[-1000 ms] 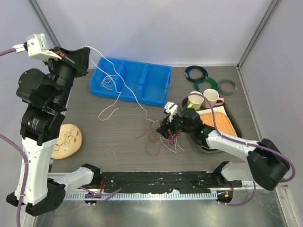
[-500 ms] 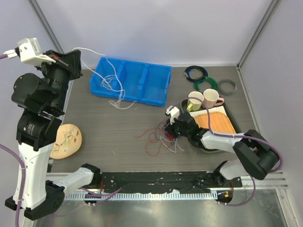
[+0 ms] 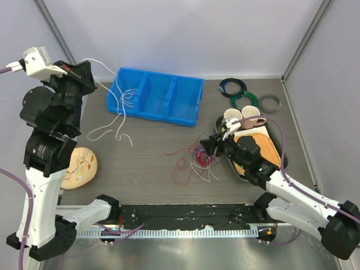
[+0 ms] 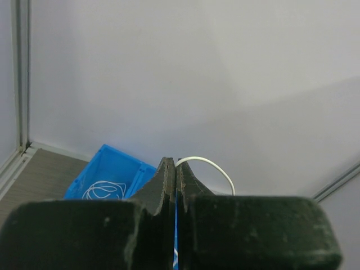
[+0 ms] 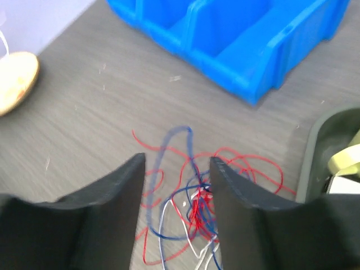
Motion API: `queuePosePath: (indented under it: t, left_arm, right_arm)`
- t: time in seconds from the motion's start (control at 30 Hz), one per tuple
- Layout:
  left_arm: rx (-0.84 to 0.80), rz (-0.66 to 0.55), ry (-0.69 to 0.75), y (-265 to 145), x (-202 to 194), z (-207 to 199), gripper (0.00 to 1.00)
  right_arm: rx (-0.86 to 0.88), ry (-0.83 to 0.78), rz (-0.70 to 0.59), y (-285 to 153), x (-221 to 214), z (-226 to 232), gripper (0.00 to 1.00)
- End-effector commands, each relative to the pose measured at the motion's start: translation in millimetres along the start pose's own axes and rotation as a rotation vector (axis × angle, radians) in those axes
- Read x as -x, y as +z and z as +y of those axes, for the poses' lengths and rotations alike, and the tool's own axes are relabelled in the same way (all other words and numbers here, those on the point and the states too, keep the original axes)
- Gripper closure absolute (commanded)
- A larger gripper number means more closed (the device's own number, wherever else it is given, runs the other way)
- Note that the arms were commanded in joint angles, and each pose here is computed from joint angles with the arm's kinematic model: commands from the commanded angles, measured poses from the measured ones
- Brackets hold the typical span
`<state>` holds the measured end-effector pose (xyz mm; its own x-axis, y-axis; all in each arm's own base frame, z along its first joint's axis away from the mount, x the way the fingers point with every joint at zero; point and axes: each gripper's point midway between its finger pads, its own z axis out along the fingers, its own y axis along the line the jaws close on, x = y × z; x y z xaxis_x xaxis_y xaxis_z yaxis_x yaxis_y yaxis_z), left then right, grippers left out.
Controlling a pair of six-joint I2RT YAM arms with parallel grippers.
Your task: Untangle the cables
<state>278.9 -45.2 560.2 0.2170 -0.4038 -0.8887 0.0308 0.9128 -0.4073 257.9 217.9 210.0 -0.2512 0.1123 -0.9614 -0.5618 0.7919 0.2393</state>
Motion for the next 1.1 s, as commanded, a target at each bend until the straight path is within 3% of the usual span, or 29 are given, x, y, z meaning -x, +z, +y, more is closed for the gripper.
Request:
queuePosePath:
  t: [0.0, 0.07, 0.23, 0.37, 0.7, 1.07]
  left_arm:
    - [0.073, -0.050, 0.052, 20, 2, 8, 1.00]
    - [0.107, -0.049, 0.090, 29, -3, 13, 1.00]
    - [0.198, -0.074, 0.150, 52, -6, 22, 1.00]
    - [0.215, -0.058, 0.200, 79, -17, 18, 1.00]
    - [0.230, -0.133, 0.207, 116, 16, 24, 1.00]
    - [0.256, -0.045, 0.180, 191, -28, 66, 1.00]
  right_arm:
    - [0.156, 0.010, 0.090, -3, -22, 27, 0.36]
    - [0.191, 0.011, 0.074, -6, -19, 32, 0.29]
    - [0.298, 0.008, 0.040, -19, -17, 49, 0.23]
    - [0.308, 0.010, 0.009, -23, -13, 51, 0.22]
    - [0.215, -0.002, 0.003, -15, -17, 33, 0.22]
    - [0.191, -0.025, 0.021, -6, -21, 29, 0.22]
